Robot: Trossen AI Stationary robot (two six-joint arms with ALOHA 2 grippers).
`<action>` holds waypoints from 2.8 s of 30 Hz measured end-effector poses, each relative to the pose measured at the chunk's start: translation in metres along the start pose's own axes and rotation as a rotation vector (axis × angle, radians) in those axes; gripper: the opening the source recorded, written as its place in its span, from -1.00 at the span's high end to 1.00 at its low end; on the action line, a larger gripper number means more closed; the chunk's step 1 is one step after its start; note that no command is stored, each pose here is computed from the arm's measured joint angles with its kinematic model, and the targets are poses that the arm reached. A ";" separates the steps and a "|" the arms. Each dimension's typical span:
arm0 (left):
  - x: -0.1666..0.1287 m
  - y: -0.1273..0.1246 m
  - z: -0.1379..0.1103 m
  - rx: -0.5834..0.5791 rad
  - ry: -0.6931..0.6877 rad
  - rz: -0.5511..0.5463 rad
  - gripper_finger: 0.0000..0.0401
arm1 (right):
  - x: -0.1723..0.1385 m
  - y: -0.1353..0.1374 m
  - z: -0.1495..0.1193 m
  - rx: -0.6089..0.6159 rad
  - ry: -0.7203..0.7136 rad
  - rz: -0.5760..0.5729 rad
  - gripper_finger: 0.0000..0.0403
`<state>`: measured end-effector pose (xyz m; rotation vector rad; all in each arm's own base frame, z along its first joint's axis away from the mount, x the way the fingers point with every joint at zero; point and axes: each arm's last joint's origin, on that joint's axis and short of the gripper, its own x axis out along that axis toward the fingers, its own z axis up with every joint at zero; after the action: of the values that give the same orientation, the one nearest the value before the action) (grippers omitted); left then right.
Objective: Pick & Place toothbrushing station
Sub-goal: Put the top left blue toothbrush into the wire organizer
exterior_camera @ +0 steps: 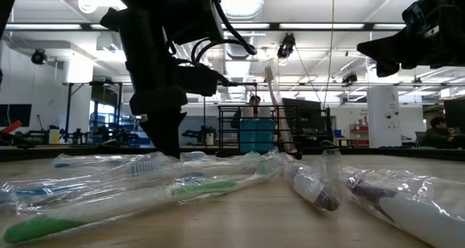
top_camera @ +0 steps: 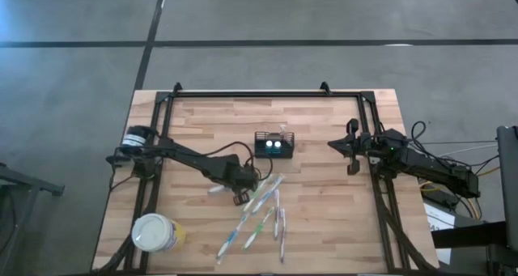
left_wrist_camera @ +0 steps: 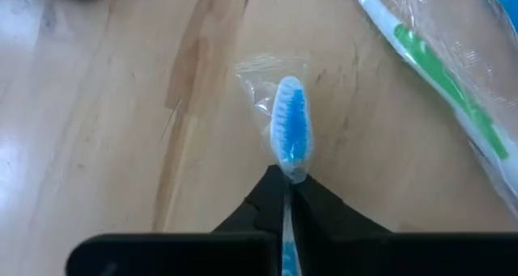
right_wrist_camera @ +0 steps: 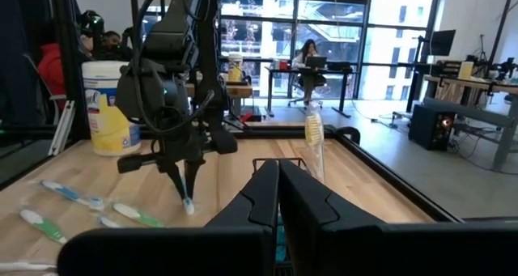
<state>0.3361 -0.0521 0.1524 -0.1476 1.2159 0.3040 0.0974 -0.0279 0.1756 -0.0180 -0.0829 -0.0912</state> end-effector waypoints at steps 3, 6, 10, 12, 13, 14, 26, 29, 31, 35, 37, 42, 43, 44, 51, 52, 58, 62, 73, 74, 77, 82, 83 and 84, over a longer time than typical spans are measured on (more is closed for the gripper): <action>-0.012 0.002 0.002 0.039 -0.037 0.002 0.92 | 0.000 0.000 0.000 0.000 0.000 0.000 0.96; -0.039 0.006 0.007 0.063 -0.142 0.003 0.96 | 0.000 0.000 0.000 0.001 0.003 0.000 0.96; -0.084 0.016 0.006 0.093 -0.318 -0.026 0.97 | 0.000 0.000 0.000 0.001 0.005 0.000 0.96; -0.109 0.025 -0.001 0.109 -0.427 -0.038 0.97 | 0.000 0.000 0.000 0.001 0.004 0.000 0.96; -0.120 0.030 -0.006 0.123 -0.485 -0.049 0.97 | 0.000 0.000 0.000 0.001 0.005 0.000 0.96; -0.130 0.035 -0.012 0.139 -0.539 -0.058 0.98 | 0.000 0.000 0.000 0.001 0.005 0.000 0.96; -0.158 0.090 -0.120 0.279 -1.249 -0.231 0.98 | 0.000 0.000 0.001 -0.006 -0.012 0.000 0.96; -0.150 0.097 -0.139 0.264 -1.356 -0.251 0.98 | 0.000 0.000 0.002 -0.009 -0.023 0.000 0.96; -0.144 0.102 -0.148 0.239 -1.366 -0.225 0.98 | 0.000 0.000 0.003 -0.009 -0.027 0.000 0.96; -0.137 0.106 -0.159 0.223 -1.382 -0.214 0.99 | 0.000 0.000 0.003 -0.007 -0.026 0.001 0.96; -0.132 0.108 -0.164 0.224 -1.365 -0.204 0.99 | 0.000 0.000 0.003 -0.007 -0.027 0.000 0.96; -0.123 0.110 -0.172 0.230 -1.340 -0.190 0.99 | 0.000 0.000 0.003 -0.007 -0.026 0.001 0.96; -0.122 0.110 -0.173 0.229 -1.343 -0.189 0.99 | 0.000 0.000 0.003 -0.007 -0.026 0.000 0.96; -0.120 0.111 -0.174 0.226 -1.343 -0.187 0.99 | 0.000 0.000 0.003 -0.007 -0.025 0.000 0.96; -0.095 0.115 -0.180 0.160 -1.276 -0.165 0.99 | 0.000 0.000 0.002 -0.011 -0.025 0.000 0.96; -0.092 0.116 -0.180 0.152 -1.270 -0.163 0.99 | 0.000 0.000 0.002 -0.013 -0.025 0.000 0.96; -0.081 0.117 -0.183 0.138 -1.237 -0.157 0.99 | 0.000 0.000 0.003 -0.023 -0.026 0.000 0.96; -0.079 0.117 -0.183 0.137 -1.237 -0.156 0.98 | 0.000 0.000 0.003 -0.025 -0.026 0.000 0.96; -0.103 0.120 -0.171 -0.014 -1.345 -0.198 0.99 | 0.000 0.000 0.003 -0.012 -0.034 0.000 0.96; -0.107 0.120 -0.169 -0.012 -1.355 -0.201 0.99 | 0.000 0.000 0.003 -0.007 -0.034 0.000 0.96; -0.122 0.118 -0.157 0.010 -1.404 -0.193 0.99 | 0.000 0.000 0.005 -0.020 -0.051 0.000 0.96; -0.140 0.112 -0.126 0.060 -1.405 -0.136 0.99 | 0.000 0.000 0.007 -0.019 -0.075 0.001 0.96; -0.143 0.111 -0.118 0.063 -1.399 -0.113 0.99 | 0.000 0.000 0.007 -0.019 -0.075 0.001 0.96; -0.145 0.110 -0.109 0.061 -1.392 -0.081 0.99 | 0.000 0.000 0.007 -0.020 -0.075 0.001 0.96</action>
<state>0.1589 0.0010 0.2564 0.0798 -0.1619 0.2150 0.0968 -0.0277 0.1829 -0.0410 -0.1570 -0.0907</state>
